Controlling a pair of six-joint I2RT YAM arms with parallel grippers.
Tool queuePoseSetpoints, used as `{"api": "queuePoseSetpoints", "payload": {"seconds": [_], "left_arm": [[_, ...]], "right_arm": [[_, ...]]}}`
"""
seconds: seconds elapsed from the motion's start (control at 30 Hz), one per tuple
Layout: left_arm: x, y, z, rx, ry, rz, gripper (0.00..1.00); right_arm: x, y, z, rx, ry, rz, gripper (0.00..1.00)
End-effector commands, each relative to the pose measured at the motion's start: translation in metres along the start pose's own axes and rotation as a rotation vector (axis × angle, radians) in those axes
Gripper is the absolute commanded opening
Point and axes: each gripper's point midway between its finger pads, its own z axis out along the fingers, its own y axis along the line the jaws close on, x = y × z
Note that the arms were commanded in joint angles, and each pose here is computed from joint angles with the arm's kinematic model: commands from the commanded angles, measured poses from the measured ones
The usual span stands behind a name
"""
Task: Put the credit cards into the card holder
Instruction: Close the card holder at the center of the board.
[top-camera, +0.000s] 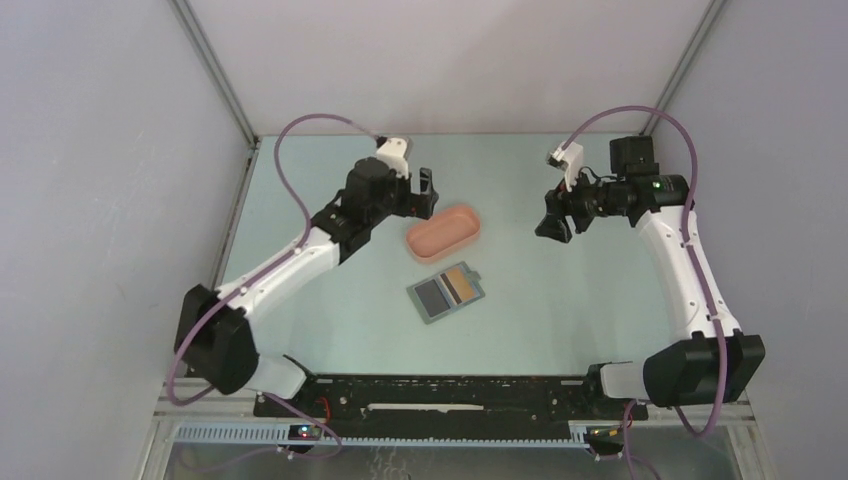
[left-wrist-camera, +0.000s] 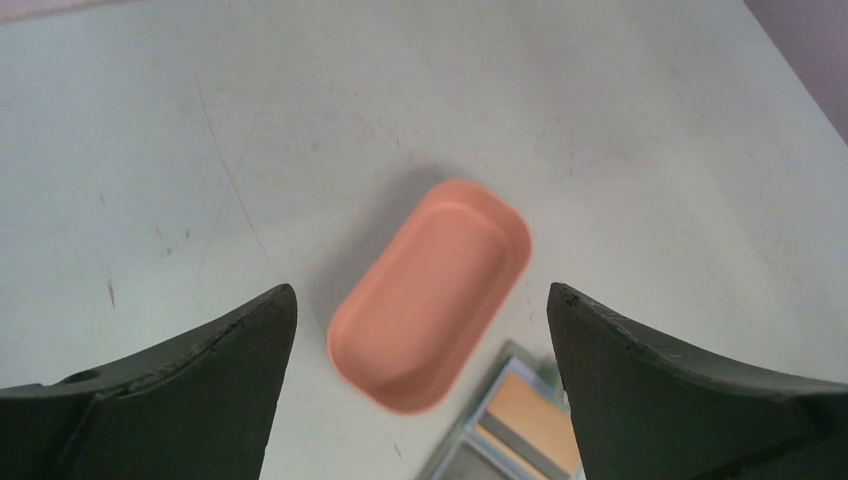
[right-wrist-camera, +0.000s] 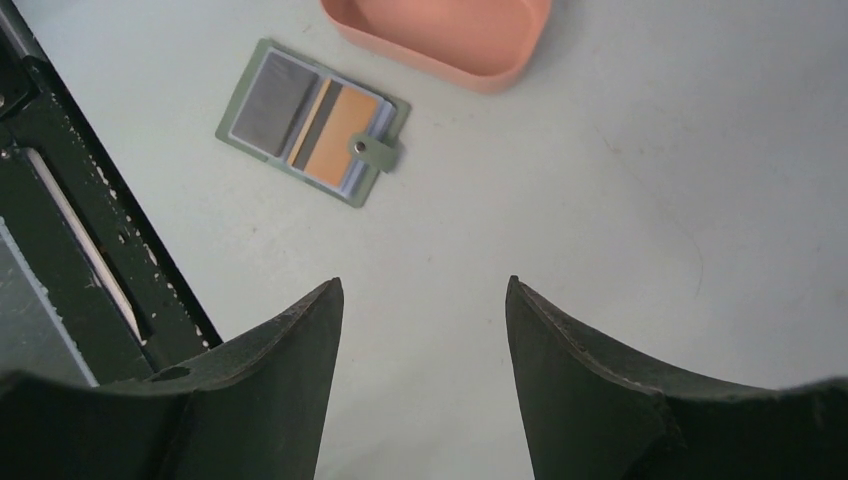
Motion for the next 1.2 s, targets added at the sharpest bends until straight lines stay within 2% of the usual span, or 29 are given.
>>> {"api": "queuePoseSetpoints", "payload": {"seconds": [0.0,0.2,0.4,0.5,0.73,0.9,1.17], "left_arm": [[-0.034,-0.002,0.020,0.021,0.022,0.115,0.98],[-0.013,0.013,0.028,0.067,0.194,0.216,0.91],[0.001,0.027,0.021,0.058,0.278,0.312,0.90],[0.011,0.032,0.027,0.047,0.312,0.330,0.89],[0.043,0.044,0.040,0.033,0.450,0.398,0.87],[0.054,0.042,0.056,0.031,0.490,0.459,0.87],[0.067,0.041,0.077,0.030,0.557,0.506,0.78]], "right_arm": [[0.002,0.003,-0.018,-0.035,0.040,-0.006,0.69],[0.002,0.012,-0.020,-0.091,0.031,-0.111,0.70],[-0.003,0.033,-0.016,-0.206,-0.054,-0.231,0.71],[0.007,0.042,-0.007,-0.270,-0.035,-0.310,0.72],[0.021,0.044,0.018,-0.328,0.009,-0.249,0.71],[0.022,0.038,0.025,-0.328,0.011,-0.226,0.70],[0.028,0.034,0.034,-0.347,0.014,-0.113,0.58]]}}
